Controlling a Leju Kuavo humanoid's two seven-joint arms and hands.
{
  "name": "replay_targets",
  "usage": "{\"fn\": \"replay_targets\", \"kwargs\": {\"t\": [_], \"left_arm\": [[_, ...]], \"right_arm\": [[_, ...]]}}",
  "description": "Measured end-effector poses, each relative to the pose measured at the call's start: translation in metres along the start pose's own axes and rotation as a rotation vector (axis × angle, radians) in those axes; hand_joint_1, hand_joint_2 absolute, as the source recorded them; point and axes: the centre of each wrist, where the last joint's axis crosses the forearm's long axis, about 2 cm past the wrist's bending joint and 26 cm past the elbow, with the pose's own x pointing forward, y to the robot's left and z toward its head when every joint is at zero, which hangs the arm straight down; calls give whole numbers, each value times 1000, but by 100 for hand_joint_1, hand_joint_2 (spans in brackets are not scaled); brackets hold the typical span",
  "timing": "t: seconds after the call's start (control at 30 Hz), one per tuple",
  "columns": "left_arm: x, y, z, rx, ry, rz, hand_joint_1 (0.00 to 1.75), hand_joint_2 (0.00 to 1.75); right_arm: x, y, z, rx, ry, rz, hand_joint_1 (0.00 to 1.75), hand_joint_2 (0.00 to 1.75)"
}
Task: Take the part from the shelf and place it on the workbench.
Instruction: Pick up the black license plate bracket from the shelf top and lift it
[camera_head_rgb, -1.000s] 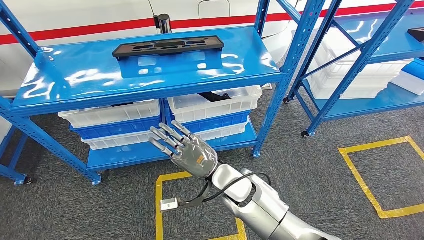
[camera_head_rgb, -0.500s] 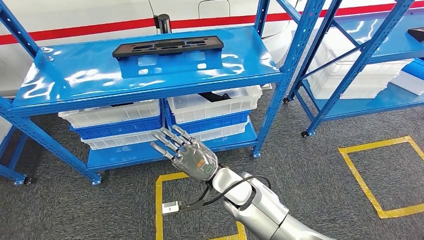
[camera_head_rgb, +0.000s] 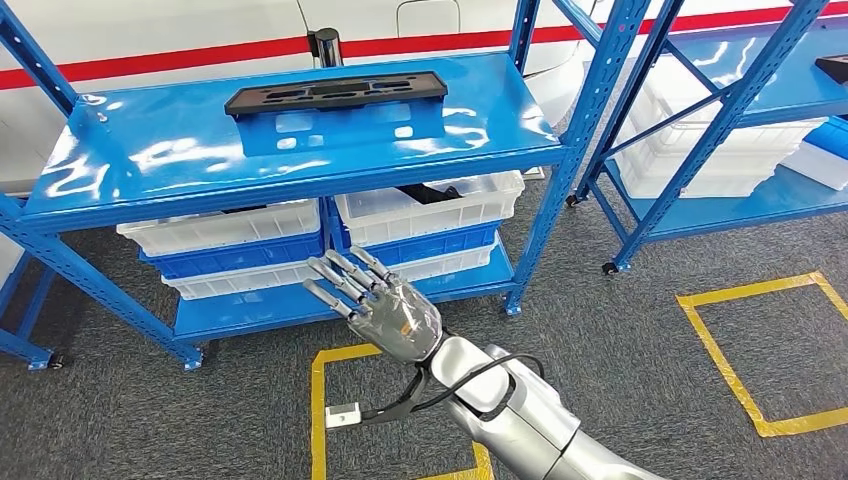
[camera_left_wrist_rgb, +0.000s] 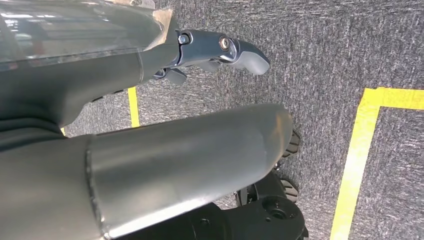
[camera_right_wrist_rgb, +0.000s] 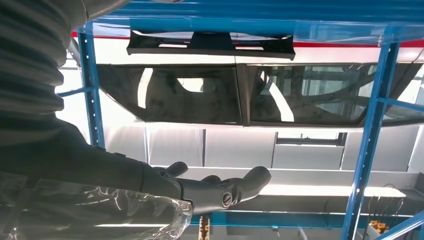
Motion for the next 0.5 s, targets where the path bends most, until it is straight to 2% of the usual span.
{"fn": "replay_targets", "kwargs": {"t": [0.5], "left_arm": [[2,6,1,12,-4,-7,0,0]], "right_arm": [[1,0,8,-11,41,-14,0,175]]}}
